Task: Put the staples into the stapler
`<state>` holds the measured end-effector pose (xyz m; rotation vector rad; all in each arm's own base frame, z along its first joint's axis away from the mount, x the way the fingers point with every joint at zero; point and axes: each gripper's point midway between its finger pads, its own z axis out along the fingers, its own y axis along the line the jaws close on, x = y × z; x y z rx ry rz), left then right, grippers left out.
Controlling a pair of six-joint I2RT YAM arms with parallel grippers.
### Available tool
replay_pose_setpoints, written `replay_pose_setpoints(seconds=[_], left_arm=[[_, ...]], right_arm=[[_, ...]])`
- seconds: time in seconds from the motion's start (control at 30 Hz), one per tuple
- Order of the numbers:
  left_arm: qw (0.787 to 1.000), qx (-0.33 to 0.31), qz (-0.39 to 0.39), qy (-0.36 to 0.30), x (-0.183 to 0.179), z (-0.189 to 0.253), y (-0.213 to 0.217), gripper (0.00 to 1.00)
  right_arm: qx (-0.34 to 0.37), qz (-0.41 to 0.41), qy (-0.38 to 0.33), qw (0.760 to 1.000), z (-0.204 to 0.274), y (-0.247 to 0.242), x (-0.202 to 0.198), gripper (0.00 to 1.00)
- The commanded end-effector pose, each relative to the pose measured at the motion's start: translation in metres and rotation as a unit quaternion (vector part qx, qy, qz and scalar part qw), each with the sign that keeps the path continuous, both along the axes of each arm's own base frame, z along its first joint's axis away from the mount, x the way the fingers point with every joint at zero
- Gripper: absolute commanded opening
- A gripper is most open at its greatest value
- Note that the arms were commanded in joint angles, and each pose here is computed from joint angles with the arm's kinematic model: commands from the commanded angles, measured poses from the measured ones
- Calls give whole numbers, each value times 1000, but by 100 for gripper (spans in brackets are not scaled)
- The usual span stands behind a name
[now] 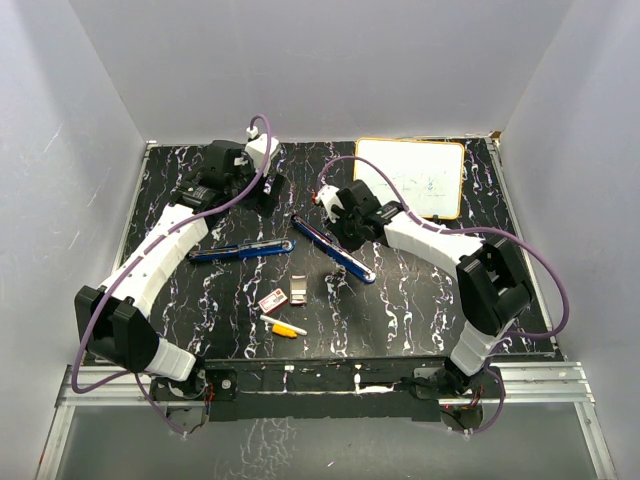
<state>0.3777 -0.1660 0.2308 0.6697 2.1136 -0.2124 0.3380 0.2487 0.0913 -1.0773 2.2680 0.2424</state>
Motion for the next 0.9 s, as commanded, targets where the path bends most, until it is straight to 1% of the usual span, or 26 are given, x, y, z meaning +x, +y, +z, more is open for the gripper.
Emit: replay_pose_setpoints(seconds=[0.0, 0.33, 0.4, 0.87], left_arm=[[1000, -7, 4, -25, 0, 22, 5, 83], [1000, -8, 3, -26, 0, 23, 5, 84], [1000, -8, 2, -26, 0, 23, 4, 84], [1000, -8, 2, -26, -1, 23, 5, 84]], right_arm=[[13, 8, -23, 1000, 14, 14, 12, 12], [7, 7, -23, 1000, 14, 16, 13, 12], [-3, 7, -12, 1000, 2, 16, 12, 12], [-8, 4, -14, 1000, 1, 15, 14, 12]])
